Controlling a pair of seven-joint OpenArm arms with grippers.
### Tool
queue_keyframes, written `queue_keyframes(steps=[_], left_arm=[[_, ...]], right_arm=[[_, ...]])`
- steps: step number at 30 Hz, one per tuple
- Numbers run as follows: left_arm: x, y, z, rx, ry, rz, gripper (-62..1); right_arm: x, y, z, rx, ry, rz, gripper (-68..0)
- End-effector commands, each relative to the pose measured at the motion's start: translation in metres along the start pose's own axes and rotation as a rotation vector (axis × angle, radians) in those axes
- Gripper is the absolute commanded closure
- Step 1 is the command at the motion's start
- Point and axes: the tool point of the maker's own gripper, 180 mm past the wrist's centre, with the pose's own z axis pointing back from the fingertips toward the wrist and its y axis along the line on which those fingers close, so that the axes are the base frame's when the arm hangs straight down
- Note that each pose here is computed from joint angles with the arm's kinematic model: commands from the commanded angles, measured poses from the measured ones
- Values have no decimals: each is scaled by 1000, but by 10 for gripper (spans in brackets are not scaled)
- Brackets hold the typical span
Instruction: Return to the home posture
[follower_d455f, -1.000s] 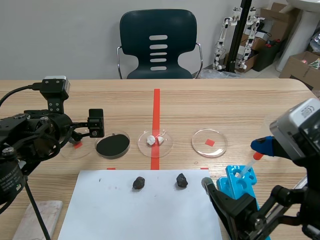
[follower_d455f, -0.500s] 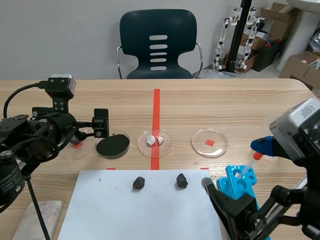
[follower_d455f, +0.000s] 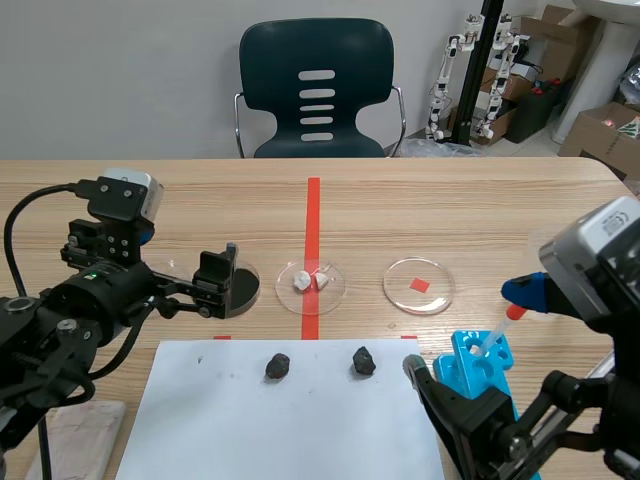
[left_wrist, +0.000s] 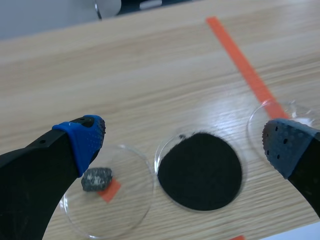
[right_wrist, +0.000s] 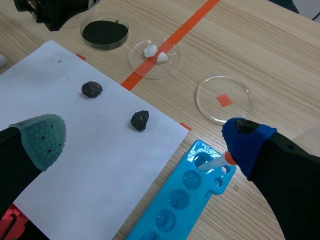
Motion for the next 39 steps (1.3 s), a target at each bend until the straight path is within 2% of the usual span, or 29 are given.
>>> queue_keyframes(steps=[1, 10, 16, 21, 32, 36, 39], left_arm=[[23, -3, 7, -6, -73, -8, -623], [69, -42, 65, -149, -200, -56, -623], [86, -63, 102, -218, -258, -98, -623], [92, -76, 127, -262, -283, -107, -623], [89, -104, 173, -372, -328, -169, -623], [85, -108, 183, -386, -328, -167, -623], [85, -103, 188, -364, -336, -165, -623]], right_arm=[[14, -5, 1, -10, -44, 17, -679], [14, -5, 1, -10, -44, 17, -679], [14, -5, 1, -10, -44, 17, -679], [14, -5, 1, -10, -44, 17, -679], [14, -5, 1, -10, -44, 17, -679], [14, -5, 1, -10, -44, 17, -679], [14, -5, 1, -10, -44, 17, -679]])
